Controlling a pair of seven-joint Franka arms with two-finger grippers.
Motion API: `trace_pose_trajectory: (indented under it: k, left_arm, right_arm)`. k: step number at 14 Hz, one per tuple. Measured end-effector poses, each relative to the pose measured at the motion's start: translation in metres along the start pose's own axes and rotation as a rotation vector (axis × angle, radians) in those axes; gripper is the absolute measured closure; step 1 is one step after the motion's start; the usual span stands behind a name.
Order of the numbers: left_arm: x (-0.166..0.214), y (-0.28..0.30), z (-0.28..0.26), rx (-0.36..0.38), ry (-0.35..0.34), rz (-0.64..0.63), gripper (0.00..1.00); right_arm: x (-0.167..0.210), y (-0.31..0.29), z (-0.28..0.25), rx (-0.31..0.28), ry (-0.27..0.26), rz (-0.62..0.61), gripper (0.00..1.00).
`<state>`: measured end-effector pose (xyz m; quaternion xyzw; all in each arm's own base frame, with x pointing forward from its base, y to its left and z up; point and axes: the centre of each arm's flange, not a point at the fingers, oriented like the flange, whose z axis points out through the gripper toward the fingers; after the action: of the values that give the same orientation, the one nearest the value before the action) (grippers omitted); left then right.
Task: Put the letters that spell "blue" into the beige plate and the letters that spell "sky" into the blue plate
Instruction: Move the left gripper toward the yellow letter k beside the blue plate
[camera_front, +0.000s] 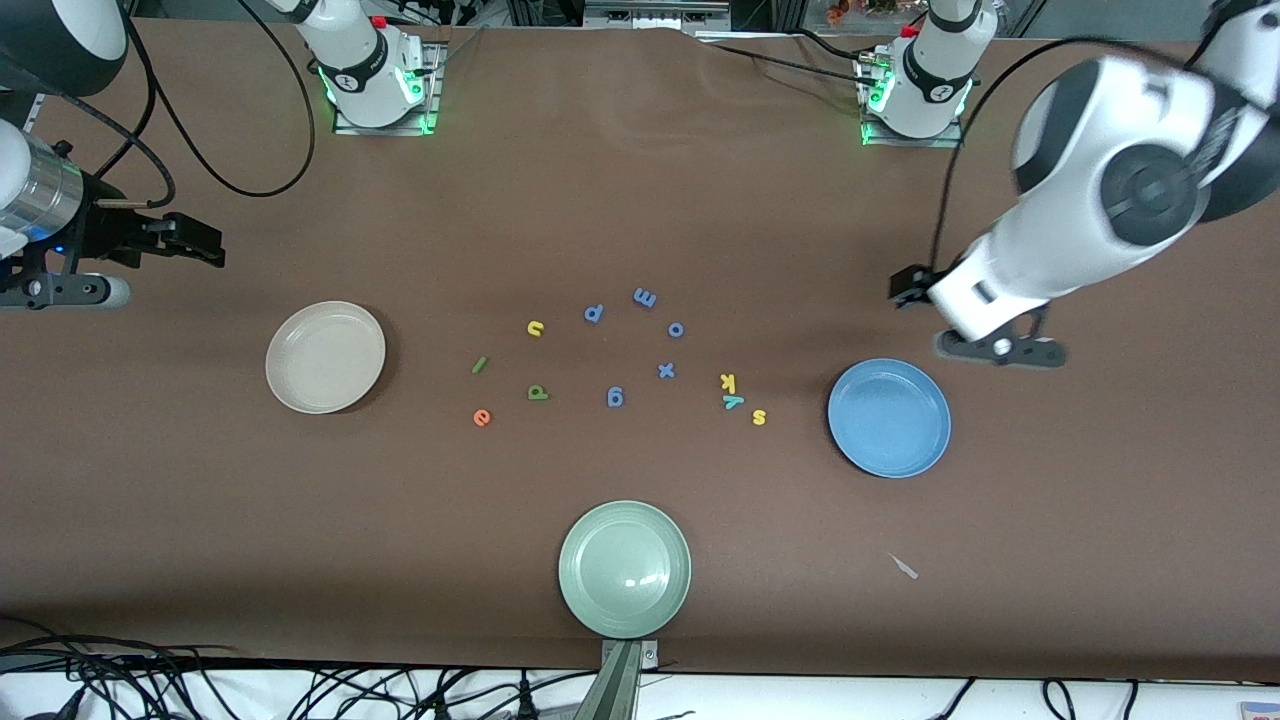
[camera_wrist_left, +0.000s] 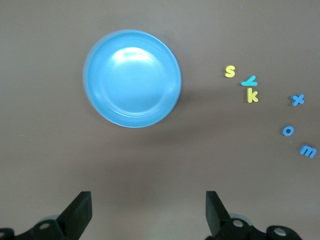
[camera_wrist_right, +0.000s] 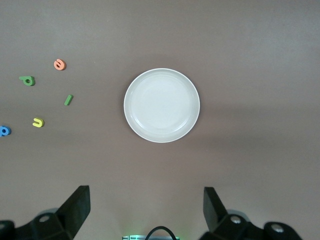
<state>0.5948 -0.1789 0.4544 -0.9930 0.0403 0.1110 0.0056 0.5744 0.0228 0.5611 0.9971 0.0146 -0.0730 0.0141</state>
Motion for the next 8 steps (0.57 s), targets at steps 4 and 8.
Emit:
trace_pose_trajectory:
  k: [4, 8]
  left_arm:
    - [0.034, 0.069, 0.065, -0.011, 0.013, -0.107, 0.00]
    - [0.054, 0.121, 0.122, -0.044, 0.064, -0.147, 0.00]
  right_arm:
    - [0.000, 0.000, 0.000, 0.000, 0.000, 0.000, 0.00]
    - [0.005, -0.014, 0.007, 0.002, -0.004, -0.024, 0.00]
